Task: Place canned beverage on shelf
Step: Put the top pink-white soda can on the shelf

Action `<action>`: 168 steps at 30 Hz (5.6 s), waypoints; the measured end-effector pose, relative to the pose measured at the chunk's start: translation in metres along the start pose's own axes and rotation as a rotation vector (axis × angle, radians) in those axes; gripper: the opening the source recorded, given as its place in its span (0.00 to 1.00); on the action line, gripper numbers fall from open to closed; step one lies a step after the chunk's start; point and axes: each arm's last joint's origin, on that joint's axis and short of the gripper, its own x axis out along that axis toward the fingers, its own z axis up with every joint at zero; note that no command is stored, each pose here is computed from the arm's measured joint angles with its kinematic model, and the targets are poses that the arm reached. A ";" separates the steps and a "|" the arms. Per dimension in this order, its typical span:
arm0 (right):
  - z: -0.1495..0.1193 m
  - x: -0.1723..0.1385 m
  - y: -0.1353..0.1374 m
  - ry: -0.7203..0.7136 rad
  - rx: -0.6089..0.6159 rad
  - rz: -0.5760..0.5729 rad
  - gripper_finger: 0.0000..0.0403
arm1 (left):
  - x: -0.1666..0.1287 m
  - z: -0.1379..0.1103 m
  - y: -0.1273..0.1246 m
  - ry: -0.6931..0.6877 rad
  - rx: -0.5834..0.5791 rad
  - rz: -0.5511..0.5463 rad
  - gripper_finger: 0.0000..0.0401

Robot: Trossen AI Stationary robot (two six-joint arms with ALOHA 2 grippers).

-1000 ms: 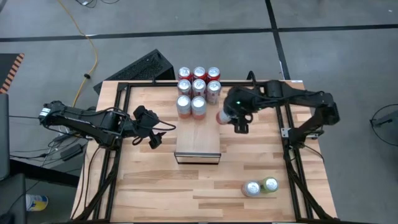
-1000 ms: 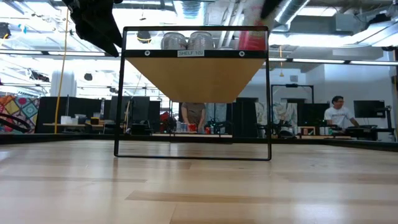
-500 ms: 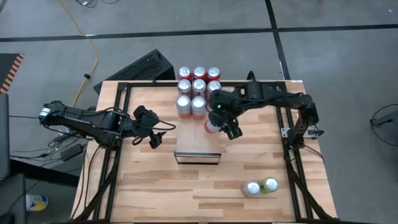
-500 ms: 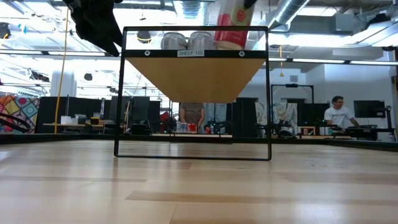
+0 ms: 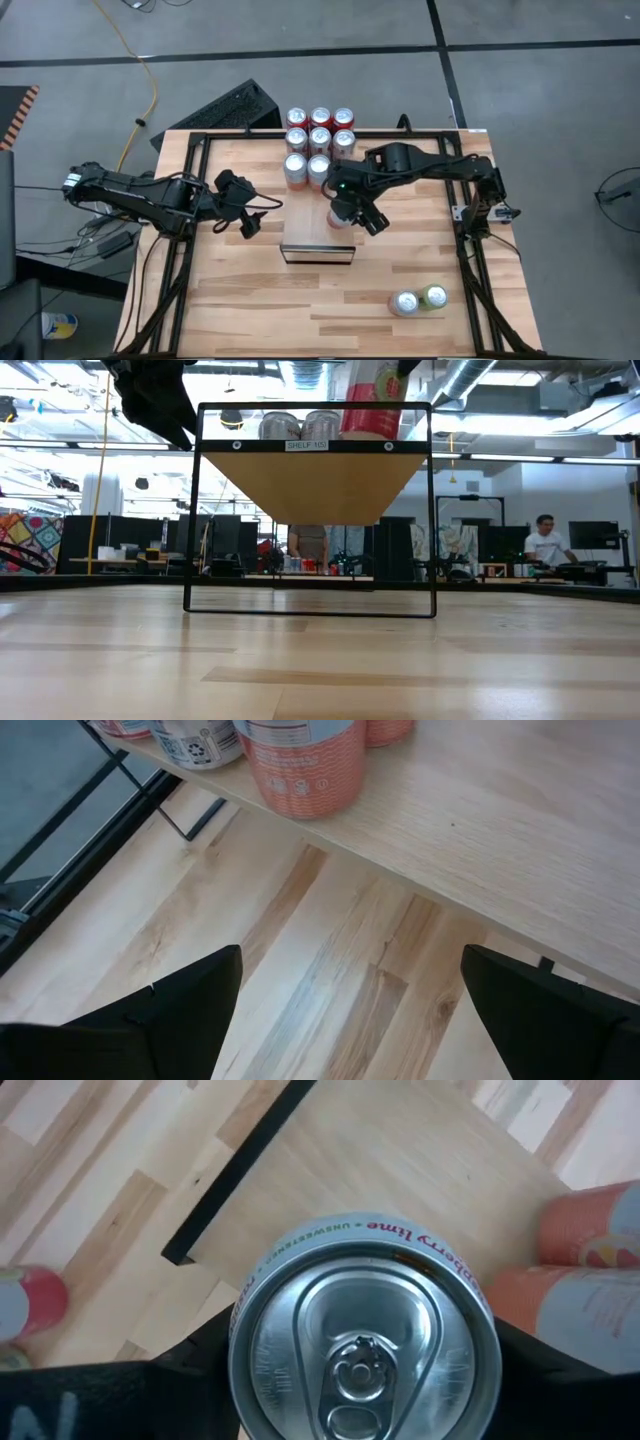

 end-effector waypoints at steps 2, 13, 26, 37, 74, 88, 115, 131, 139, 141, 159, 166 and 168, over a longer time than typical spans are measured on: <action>-0.001 0.000 -0.001 0.002 0.004 -0.003 0.71 | 0.000 0.000 0.000 0.000 0.000 0.001 0.91; 0.001 0.024 -0.006 0.077 -0.004 0.031 0.77 | 0.000 0.000 0.000 -0.003 0.000 0.006 0.91; -0.004 0.024 -0.011 0.126 0.076 -0.020 0.77 | 0.000 0.000 0.000 -0.004 -0.005 0.005 0.91; -0.005 0.024 -0.010 0.137 0.131 -0.018 0.89 | 0.000 0.001 0.000 -0.008 -0.039 0.000 0.91; -0.030 -0.026 0.122 -0.287 0.949 -0.516 0.63 | 0.000 -0.001 0.000 0.001 -0.042 0.003 0.91; -0.029 0.018 0.119 -0.207 0.897 -0.585 0.02 | 0.000 0.000 0.000 0.000 -0.068 0.004 0.91; -0.034 0.014 0.035 -0.285 0.608 -0.573 0.00 | 0.000 0.001 0.001 -0.030 -0.092 0.049 0.91; -0.033 0.000 0.064 -0.314 0.715 -0.573 0.00 | 0.000 0.000 0.002 -0.029 -0.067 0.052 0.91; -0.025 0.029 0.095 -0.397 0.773 -0.572 0.00 | 0.000 0.000 0.002 -0.028 -0.069 0.052 0.91; -0.024 0.033 0.095 -0.435 0.784 -0.573 0.00 | 0.000 0.000 0.002 -0.029 -0.069 0.052 0.91; -0.041 0.052 0.059 -0.455 0.770 -0.626 0.00 | 0.000 0.000 0.002 -0.034 -0.090 0.059 0.91; -0.043 0.049 0.041 -0.521 0.774 -0.595 0.00 | 0.000 0.001 0.002 -0.045 -0.089 0.078 0.91; -0.043 0.050 0.043 -0.512 0.783 -0.588 0.00 | 0.000 0.001 0.002 -0.044 -0.089 0.079 0.91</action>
